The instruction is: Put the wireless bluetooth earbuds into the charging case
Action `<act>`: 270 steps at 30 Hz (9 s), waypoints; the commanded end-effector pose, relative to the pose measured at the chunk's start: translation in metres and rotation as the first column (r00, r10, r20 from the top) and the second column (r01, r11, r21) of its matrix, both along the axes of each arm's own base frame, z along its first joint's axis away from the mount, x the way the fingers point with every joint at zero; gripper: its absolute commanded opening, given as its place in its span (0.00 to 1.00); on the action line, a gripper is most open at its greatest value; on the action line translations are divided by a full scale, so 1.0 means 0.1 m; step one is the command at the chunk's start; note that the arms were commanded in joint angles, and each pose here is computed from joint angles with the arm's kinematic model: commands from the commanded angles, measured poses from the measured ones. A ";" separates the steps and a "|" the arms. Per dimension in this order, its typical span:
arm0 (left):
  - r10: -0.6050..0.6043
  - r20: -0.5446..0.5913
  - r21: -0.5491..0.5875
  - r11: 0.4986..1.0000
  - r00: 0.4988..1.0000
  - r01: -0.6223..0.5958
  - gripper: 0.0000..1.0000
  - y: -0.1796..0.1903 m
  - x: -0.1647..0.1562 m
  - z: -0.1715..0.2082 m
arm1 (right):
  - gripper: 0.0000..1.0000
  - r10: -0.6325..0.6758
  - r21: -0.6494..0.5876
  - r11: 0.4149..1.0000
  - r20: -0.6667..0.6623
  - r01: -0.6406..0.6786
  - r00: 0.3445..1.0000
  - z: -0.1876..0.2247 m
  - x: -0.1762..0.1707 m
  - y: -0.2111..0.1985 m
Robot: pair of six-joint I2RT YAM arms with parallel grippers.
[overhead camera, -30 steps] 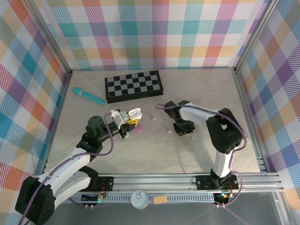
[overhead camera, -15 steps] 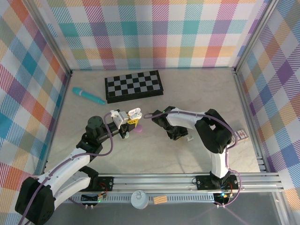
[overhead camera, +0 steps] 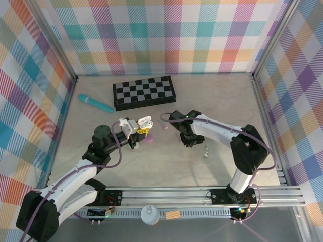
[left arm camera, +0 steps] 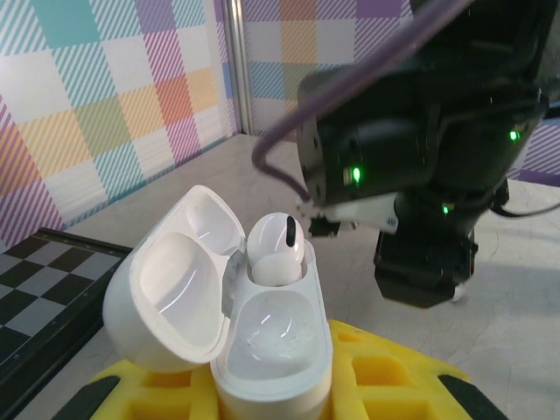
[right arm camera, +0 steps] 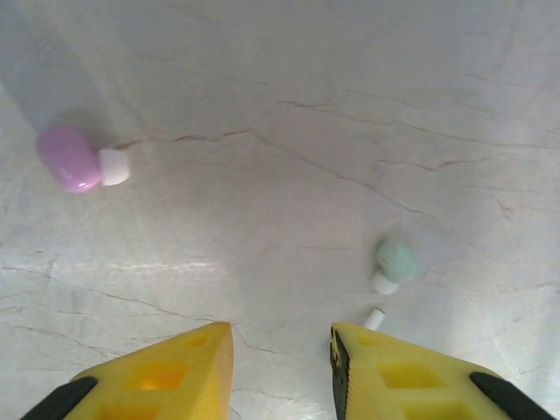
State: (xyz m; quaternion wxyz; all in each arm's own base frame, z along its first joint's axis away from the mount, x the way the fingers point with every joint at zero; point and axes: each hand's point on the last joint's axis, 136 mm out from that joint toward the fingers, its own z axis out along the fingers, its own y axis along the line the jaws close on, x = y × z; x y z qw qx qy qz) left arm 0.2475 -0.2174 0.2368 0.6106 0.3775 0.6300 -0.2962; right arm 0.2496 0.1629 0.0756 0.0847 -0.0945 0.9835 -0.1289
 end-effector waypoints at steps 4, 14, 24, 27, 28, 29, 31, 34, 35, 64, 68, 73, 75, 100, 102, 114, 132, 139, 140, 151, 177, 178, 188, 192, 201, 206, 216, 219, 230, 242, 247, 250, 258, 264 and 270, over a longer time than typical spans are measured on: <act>-0.018 0.084 -0.018 1.000 0.996 0.020 0.02 0.00 -0.03 0.24 | 0.37 -0.157 -0.040 0.988 -0.162 0.152 0.974 -0.20 -0.40 -0.56; -0.032 0.083 -0.020 0.999 0.996 0.034 0.02 -0.04 0.01 0.25 | 0.33 -0.277 0.125 0.945 -0.189 0.303 0.942 -0.48 -0.46 -0.47; -0.037 0.074 -0.020 0.999 0.997 0.039 0.02 -0.06 0.02 0.23 | 0.32 -0.265 0.116 0.950 -0.194 0.290 0.944 -0.62 -0.41 -0.47; -0.035 0.073 -0.017 0.999 0.997 0.036 0.02 -0.05 0.02 0.23 | 0.30 -0.266 0.127 0.947 -0.201 0.294 0.943 -0.64 -0.41 -0.46; -0.034 0.071 -0.017 0.999 0.997 0.036 0.02 -0.05 0.02 0.23 | 0.30 -0.266 0.134 0.946 -0.201 0.295 0.943 -0.64 -0.41 -0.45; -0.033 0.069 -0.015 0.999 0.997 0.034 0.02 -0.05 0.03 0.21 | 0.30 -0.264 0.147 0.944 -0.200 0.296 0.944 -0.62 -0.41 -0.43; -0.033 0.068 -0.015 0.999 0.997 0.034 0.02 -0.05 0.03 0.21 | 0.30 -0.260 0.174 0.940 -0.194 0.294 0.946 -0.59 -0.40 -0.39; -0.035 0.066 -0.017 0.999 0.997 0.036 0.02 -0.06 0.03 0.19 | 0.31 -0.249 0.213 0.936 -0.159 0.279 0.955 -0.52 -0.37 -0.37; -0.035 0.064 -0.018 0.999 0.997 0.036 0.02 -0.06 0.04 0.19 | 0.32 -0.243 0.223 0.937 -0.140 0.270 0.960 -0.51 -0.35 -0.37; -0.029 0.069 -0.019 0.999 0.997 0.031 0.02 -0.04 0.01 0.21 | 0.26 -0.095 0.192 0.974 -0.132 0.120 0.987 -0.56 -0.19 -0.38; -0.023 0.077 -0.016 1.000 0.997 0.025 0.02 -0.03 0.00 0.23 | 0.24 -0.073 0.233 0.967 -0.145 0.106 0.987 -0.59 -0.18 -0.28; -0.025 0.071 -0.011 1.000 0.997 0.026 0.02 -0.03 0.01 0.19 | 0.24 -0.007 0.310 0.949 -0.145 0.052 0.989 -0.55 -0.16 -0.11; -0.024 0.070 -0.012 1.000 0.997 0.025 0.02 -0.03 0.01 0.19 | 0.24 0.057 0.325 0.946 -0.134 -0.011 0.989 -0.50 -0.15 -0.01; -0.020 0.074 -0.006 1.000 0.997 0.021 0.02 -0.02 0.01 0.23 | 0.33 -0.039 0.696 0.708 -0.123 0.114 0.992 -0.13 0.04 0.30; -0.020 0.072 -0.006 1.000 0.997 0.021 0.02 -0.02 0.01 0.23 | 0.33 -0.074 0.736 0.656 -0.157 0.166 0.985 -0.14 0.04 0.30; -0.032 0.060 -0.002 0.999 0.998 0.032 0.02 -0.03 -0.01 0.19 | 0.30 -0.062 0.740 0.647 -0.190 0.184 0.980 -0.39 0.06 0.25; -0.038 0.052 -0.004 0.999 0.998 0.038 0.02 -0.04 0.00 0.17 | 0.29 -0.036 0.775 0.601 -0.218 0.195 0.975 -0.57 -0.10 0.29; -0.044 0.050 -0.012 0.999 0.998 0.045 0.02 -0.06 0.01 0.18 | 0.28 -0.026 0.787 0.587 -0.217 0.191 0.976 -0.61 -0.09 0.32; -0.043 0.051 -0.012 0.999 0.998 0.043 0.02 -0.06 0.01 0.18 | 0.28 -0.026 0.788 0.584 -0.222 0.195 0.975 -0.61 -0.10 0.32; -0.034 0.044 -0.010 0.999 0.998 0.035 0.02 -0.05 0.02 0.15 | 0.26 -0.018 0.778 0.597 -0.230 0.195 0.973 -0.61 -0.15 0.30; -0.132 -0.017 -0.015 0.991 0.991 0.132 0.01 -0.33 0.10 0.00 | 0.23 0.013 0.721 0.690 0.075 -0.063 0.997 0.60 0.19 0.18; -0.138 -0.028 -0.011 0.990 0.990 0.138 0.02 -0.36 0.11 -0.03 | 0.23 0.020 0.717 0.692 0.095 -0.082 0.995 0.69 0.21 0.19; -0.207 -0.148 -0.047 0.978 0.967 0.202 0.01 -0.71 0.17 -0.27 | 0.23 0.121 0.678 0.692 0.230 -0.248 0.966 1.34 0.23 0.44; -0.290 -0.190 -0.062 0.957 0.938 0.283 0.01 -0.88 0.10 -0.33 | 0.23 0.179 0.641 0.697 0.278 -0.321 0.944 1.46 0.21 0.56; -0.369 -0.219 -0.088 0.929 0.903 0.358 0.01 -0.99 0.01 -0.29 | 0.25 0.294 0.582 0.638 0.420 -0.503 0.859 1.65 0.17 0.92; -0.336 -0.215 -0.076 0.942 0.917 0.327 0.01 -0.96 0.03 -0.33 | 0.25 0.294 0.561 0.672 0.398 -0.484 0.869 1.50 0.21 0.90; -0.075 -0.189 -0.028 0.997 0.979 0.071 0.01 -0.50 0.36 -0.38 | 0.26 0.146 0.680 0.659 0.304 -0.322 0.941 1.09 0.12 0.78; 0.004 -0.168 -0.027 1.000 0.986 -0.008 0.01 -0.33 0.43 -0.36 | 0.27 0.108 0.739 0.634 0.208 -0.229 0.972 0.83 0.04 0.84; 0.079 -0.113 0.002 0.997 0.990 -0.079 0.02 -0.06 0.28 -0.24 | 0.36 0.031 0.703 0.687 -0.281 0.183 0.959 0.00 -0.21 1.17; 0.053 -0.091 0.013 0.999 0.994 -0.052 0.02 -0.02 0.13 -0.25 | 0.39 0.015 0.515 0.834 -0.380 0.198 0.925 -0.36 -0.19 1.31; 0.056 -0.075 0.024 0.998 0.996 -0.055 0.02 0.01 0.09 -0.25 | 0.41 0.030 0.468 0.868 -0.388 0.169 0.921 -0.43 -0.20 1.37; 0.049 -0.061 0.022 0.999 0.997 -0.048 0.02 0.01 0.06 -0.23 | 0.40 0.023 0.442 0.882 -0.392 0.166 0.920 -0.48 -0.20 1.37; 0.033 -0.052 0.031 0.999 0.998 -0.032 0.02 0.00 0.03 -0.24 | 0.39 0.044 0.438 0.885 -0.417 0.158 0.908 -0.53 -0.25 1.45; 0.026 -0.052 0.029 0.999 0.998 -0.024 0.00 0.00 0.01 -0.23 | 0.38 0.058 0.432 0.890 -0.424 0.145 0.904 -0.55 -0.29 1.51; 0.024 -0.050 0.028 0.999 0.998 -0.022 0.00 0.00 0.00 -0.23 | 0.37 0.057 0.417 0.898 -0.427 0.140 0.902 -0.60 -0.29 1.49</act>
